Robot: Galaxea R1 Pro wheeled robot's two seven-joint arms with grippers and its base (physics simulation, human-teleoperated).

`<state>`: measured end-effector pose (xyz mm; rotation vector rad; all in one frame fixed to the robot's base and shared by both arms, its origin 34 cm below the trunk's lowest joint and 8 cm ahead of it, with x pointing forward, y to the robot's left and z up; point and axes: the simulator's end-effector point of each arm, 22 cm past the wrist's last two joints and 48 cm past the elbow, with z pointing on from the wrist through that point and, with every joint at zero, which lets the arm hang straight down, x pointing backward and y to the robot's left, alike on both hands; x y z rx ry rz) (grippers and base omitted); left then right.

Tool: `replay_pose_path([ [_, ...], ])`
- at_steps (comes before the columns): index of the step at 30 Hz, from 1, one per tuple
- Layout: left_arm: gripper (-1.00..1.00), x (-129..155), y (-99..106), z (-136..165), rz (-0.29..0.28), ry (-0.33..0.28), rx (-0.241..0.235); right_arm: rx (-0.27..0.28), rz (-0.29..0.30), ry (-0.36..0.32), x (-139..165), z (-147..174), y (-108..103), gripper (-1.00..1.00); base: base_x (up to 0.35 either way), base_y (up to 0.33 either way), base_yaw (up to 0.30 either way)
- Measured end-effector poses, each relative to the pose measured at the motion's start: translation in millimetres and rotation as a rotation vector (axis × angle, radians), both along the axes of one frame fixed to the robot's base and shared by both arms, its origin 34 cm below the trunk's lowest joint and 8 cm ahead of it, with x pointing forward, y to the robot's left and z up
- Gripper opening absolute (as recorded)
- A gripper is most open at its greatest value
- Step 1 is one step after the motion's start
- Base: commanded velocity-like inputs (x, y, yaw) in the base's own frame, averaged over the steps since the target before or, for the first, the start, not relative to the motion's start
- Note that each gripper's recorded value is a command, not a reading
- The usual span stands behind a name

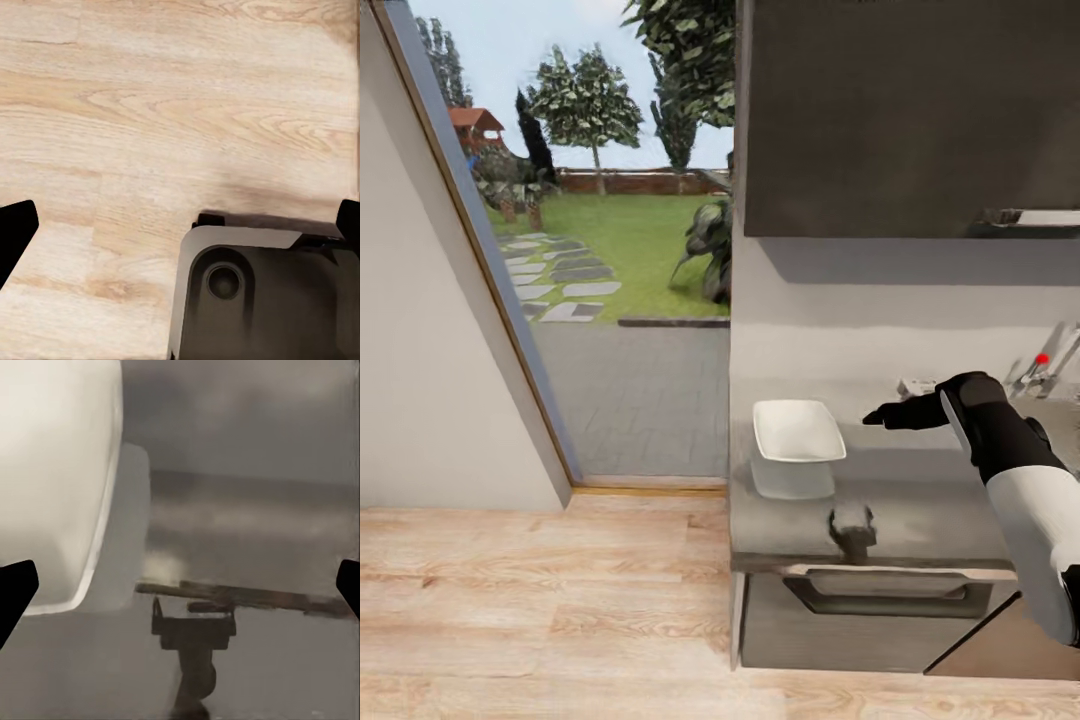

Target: In the kitchen, take the Vidalia onion out of the sink, dice it on the chopping board with the paring knife, put the diced onion into the bowl on the countertop, then place both the paring knife and the chopping board into the sink.

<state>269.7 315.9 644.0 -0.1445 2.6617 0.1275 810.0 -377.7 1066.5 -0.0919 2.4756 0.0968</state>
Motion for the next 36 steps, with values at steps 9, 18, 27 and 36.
replay_pose_path([
  [9, 1.00, 0.0, 0.0, 0.0, 0.000, 0.000, 0.000, 0.000, 0.001, -0.002, 0.2, 0.9, 0.3, 1.00, -0.268, -0.195, 0.000],
  [18, 1.00, -0.3, 0.0, -0.1, 0.000, 0.001, 0.000, -0.002, 0.001, 0.002, -0.3, -0.6, 0.0, 1.00, -0.272, -0.184, 0.000],
  [27, 1.00, -0.5, 0.0, -0.1, 0.000, 0.001, 0.000, -0.001, 0.000, 0.006, -0.8, -2.3, -0.2, 1.00, -0.282, -0.162, 0.000],
  [36, 1.00, -0.7, 0.0, -0.2, 0.000, 0.002, 0.000, -0.002, -0.001, 0.008, -1.2, -3.3, -0.6, 1.00, -0.276, -0.178, 0.000],
])
